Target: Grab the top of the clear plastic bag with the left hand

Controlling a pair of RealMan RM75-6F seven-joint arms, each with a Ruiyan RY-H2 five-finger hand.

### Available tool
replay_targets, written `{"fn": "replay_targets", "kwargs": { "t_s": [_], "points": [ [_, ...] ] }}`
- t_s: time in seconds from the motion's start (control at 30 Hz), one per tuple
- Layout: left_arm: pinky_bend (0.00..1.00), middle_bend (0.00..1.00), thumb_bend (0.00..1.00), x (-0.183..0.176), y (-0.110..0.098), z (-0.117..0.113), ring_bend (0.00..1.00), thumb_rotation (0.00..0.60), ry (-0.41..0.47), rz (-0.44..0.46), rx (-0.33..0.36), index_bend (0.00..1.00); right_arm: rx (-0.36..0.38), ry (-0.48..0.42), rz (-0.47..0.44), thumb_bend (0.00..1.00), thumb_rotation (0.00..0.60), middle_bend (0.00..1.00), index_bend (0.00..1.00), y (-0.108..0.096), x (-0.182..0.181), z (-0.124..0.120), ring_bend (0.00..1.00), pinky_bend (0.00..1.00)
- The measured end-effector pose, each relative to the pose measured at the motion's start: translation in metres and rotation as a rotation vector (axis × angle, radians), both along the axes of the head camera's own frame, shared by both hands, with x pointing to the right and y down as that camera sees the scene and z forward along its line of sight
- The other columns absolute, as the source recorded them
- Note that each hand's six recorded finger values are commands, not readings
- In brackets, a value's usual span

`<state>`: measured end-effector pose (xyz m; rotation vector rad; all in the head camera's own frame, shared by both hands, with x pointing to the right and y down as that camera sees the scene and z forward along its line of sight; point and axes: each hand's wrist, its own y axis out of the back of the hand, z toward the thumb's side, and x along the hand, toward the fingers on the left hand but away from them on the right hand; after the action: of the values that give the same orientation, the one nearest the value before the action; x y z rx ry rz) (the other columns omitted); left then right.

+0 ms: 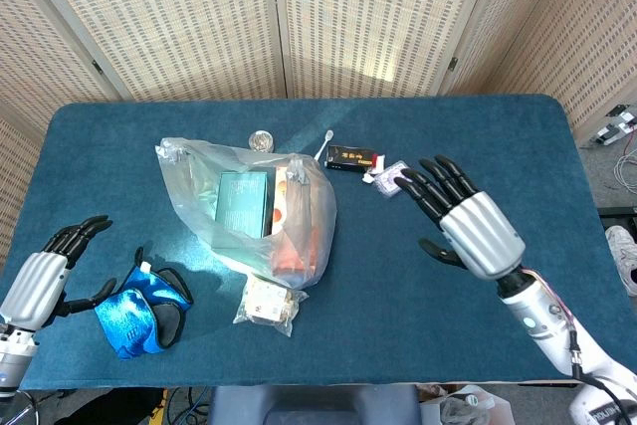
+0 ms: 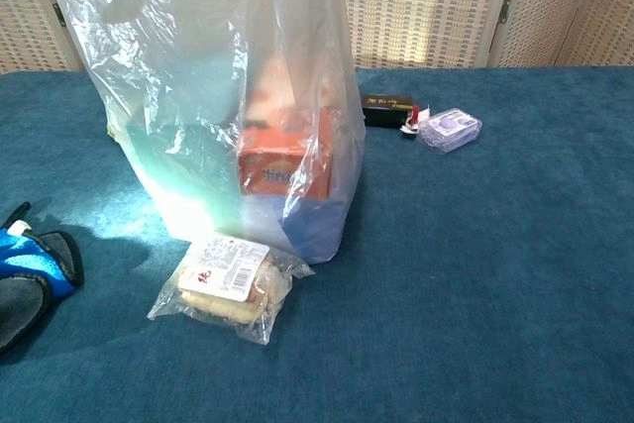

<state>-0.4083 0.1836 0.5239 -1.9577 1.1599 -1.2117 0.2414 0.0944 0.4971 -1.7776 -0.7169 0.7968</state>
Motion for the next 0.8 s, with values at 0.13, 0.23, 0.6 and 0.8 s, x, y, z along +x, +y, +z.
{"fn": "replay_targets", "kwargs": {
  "t_s": [0.13, 0.23, 0.6, 0.8],
  "points": [
    [0.11, 0.12, 0.28, 0.003, 0.0, -0.003, 0.16, 0.6, 0.026, 0.0, -0.01, 0.14, 0.04, -0.058, -0.049, 0.21, 0.6, 0.11, 0.0, -0.014, -0.033, -0.003, 0.0, 0.08],
    [0.11, 0.12, 0.28, 0.003, 0.0, -0.005, 0.16, 0.6, 0.037, -0.004, -0.015, 0.14, 0.046, -0.1, -0.085, 0.21, 0.6, 0.11, 0.0, -0.022, -0.057, -0.005, 0.0, 0.08],
    [0.12, 0.13, 0.28, 0.005, -0.006, -0.012, 0.17, 0.6, 0.114, -0.026, -0.041, 0.15, 0.096, -0.189, -0.127, 0.21, 0.6, 0.11, 0.0, -0.053, -0.114, -0.015, 0.0, 0.08],
    [0.13, 0.14, 0.28, 0.009, -0.014, -0.015, 0.18, 0.6, 0.193, -0.048, -0.063, 0.15, 0.115, -0.188, -0.122, 0.21, 0.6, 0.11, 0.0, -0.071, -0.127, -0.015, 0.0, 0.08]
  ]
}}
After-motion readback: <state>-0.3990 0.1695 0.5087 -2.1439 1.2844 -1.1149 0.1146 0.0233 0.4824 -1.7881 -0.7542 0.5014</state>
